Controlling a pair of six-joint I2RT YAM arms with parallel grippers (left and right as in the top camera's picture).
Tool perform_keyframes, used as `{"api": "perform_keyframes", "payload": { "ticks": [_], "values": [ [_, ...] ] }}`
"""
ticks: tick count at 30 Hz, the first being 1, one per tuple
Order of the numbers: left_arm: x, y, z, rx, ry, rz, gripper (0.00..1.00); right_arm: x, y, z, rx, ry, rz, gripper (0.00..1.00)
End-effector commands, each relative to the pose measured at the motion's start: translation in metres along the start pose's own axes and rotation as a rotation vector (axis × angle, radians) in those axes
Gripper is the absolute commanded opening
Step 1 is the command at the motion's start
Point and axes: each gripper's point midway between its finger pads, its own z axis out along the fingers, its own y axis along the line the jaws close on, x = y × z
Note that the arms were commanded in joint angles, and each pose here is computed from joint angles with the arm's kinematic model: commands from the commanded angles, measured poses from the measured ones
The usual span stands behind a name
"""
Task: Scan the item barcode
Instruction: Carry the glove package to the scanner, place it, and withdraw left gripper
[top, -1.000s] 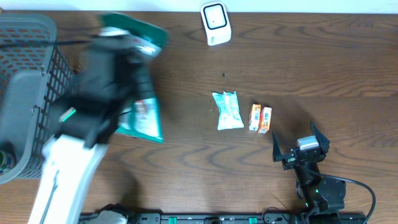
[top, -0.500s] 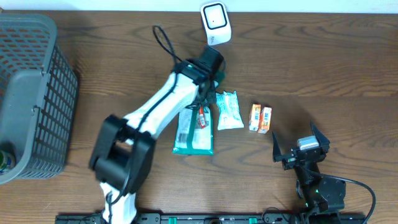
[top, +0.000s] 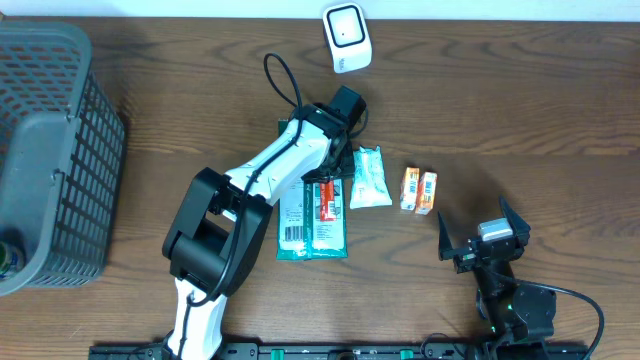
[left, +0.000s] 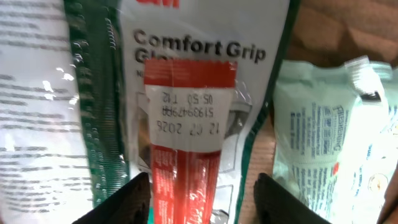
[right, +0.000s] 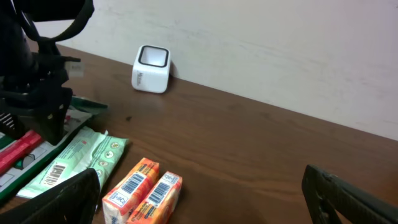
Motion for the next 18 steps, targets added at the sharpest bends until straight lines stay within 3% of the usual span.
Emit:
{"api": "perform_keyframes", "payload": {
  "ticks": [1,5,11,14,18],
  "values": [
    [-0.001,-0.007,-0.006,0.033,0.004,0.013,0.6,0.0,0.002,0.0,-0.005,-0.001,0.003,0.99],
    [-0.007,-0.014,-0.028,0.071,-0.039,0.032,0.62,0.0,0.002,0.0,-0.005,0.0,0.003,0.99],
    [-0.038,-0.013,-0.123,0.125,-0.252,0.078,0.63,0.0,0.002,0.0,-0.005,-0.001,0.003,0.99],
    [-0.057,0.015,-0.188,0.102,-0.399,0.045,0.66,0.0,0.002,0.0,-0.005,-0.001,0.003,0.99],
    [-0.075,0.092,-0.275,-0.014,-0.61,-0.101,0.67,0.0,0.002,0.0,-0.005,-0.001,0.003,0.99]
  ]
}}
